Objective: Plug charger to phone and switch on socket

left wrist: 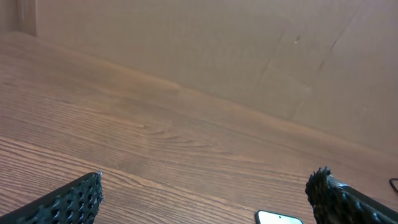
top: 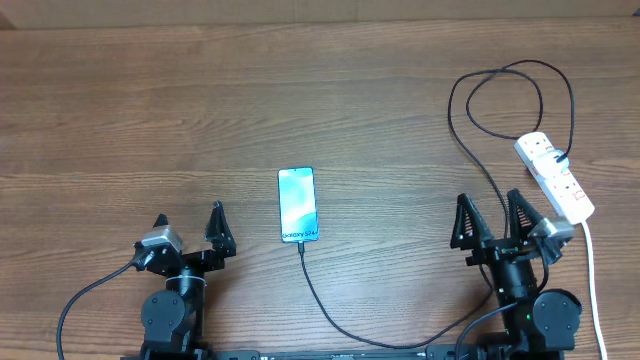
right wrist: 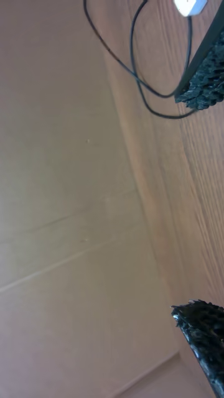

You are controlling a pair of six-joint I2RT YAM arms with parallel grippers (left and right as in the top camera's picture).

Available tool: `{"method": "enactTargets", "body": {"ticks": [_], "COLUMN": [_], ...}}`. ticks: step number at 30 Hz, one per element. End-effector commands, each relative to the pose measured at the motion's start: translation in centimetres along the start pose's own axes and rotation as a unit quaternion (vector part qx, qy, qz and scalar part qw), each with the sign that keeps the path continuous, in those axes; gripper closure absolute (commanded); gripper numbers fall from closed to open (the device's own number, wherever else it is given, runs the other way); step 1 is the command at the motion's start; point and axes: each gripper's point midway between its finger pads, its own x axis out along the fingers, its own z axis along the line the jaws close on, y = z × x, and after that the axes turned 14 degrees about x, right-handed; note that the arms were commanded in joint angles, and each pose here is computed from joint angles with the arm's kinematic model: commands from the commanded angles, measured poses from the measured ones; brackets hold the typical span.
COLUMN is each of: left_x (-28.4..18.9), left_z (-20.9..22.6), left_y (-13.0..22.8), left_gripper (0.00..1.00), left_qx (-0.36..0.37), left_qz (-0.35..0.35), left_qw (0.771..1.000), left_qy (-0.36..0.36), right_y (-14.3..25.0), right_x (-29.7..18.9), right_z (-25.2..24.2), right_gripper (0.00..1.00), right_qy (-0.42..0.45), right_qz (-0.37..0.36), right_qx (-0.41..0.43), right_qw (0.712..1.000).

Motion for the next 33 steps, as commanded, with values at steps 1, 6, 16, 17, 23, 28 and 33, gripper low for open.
{"method": "enactTargets", "body": {"ticks": [1,6,16,17,23,28,33], "left_x": [0.0,0.0,0.0,0.0,0.0,0.0,0.0], "left_z": [0.1,0.1,0.1,0.1,0.1,0.1,0.1], "left_y": [0.0,0.0,0.0,0.0,0.0,0.0,0.0], "left_gripper": [0.0,0.0,0.0,0.0,0.0,0.01,0.0], "left_qx": [-0.002,-0.002,-0.002,-0.002,-0.002,-0.002,-0.002], "left_qz": [-0.001,-0.001,-0.001,-0.001,-0.001,-0.001,-0.001], "left_qw": [1.0,1.0,1.0,1.0,1.0,1.0,1.0], "left_qy": [-0.003,-0.003,-0.003,-0.003,-0.003,-0.003,-0.003], "right_y": [0.3,1.7,2.1,2.1,2.1,2.1,2.1], "right_x": [0.0,0.2,-0.1,-0.1,-0.1,-0.1,-0.1], "right_z": [-1.2,-3.8,-6.6,-6.6,-6.6,-6.6,-6.6], "right_gripper": [0.0,0.0,0.0,0.0,0.0,0.0,0.0], "right_qy": [0.013,0.05,0.105,0.105,0.105,0.105,0.105], "right_qz": [-0.007,-0.002,-0.009,-0.009,-0.009,-0.009,-0.009], "right_qx": [-0.009,-0.007,-0.005,-0.005,-0.005,-0.005,-0.005], "right_qw": [1.0,0.999,0.994,0.994,0.994,0.994,0.994]}}
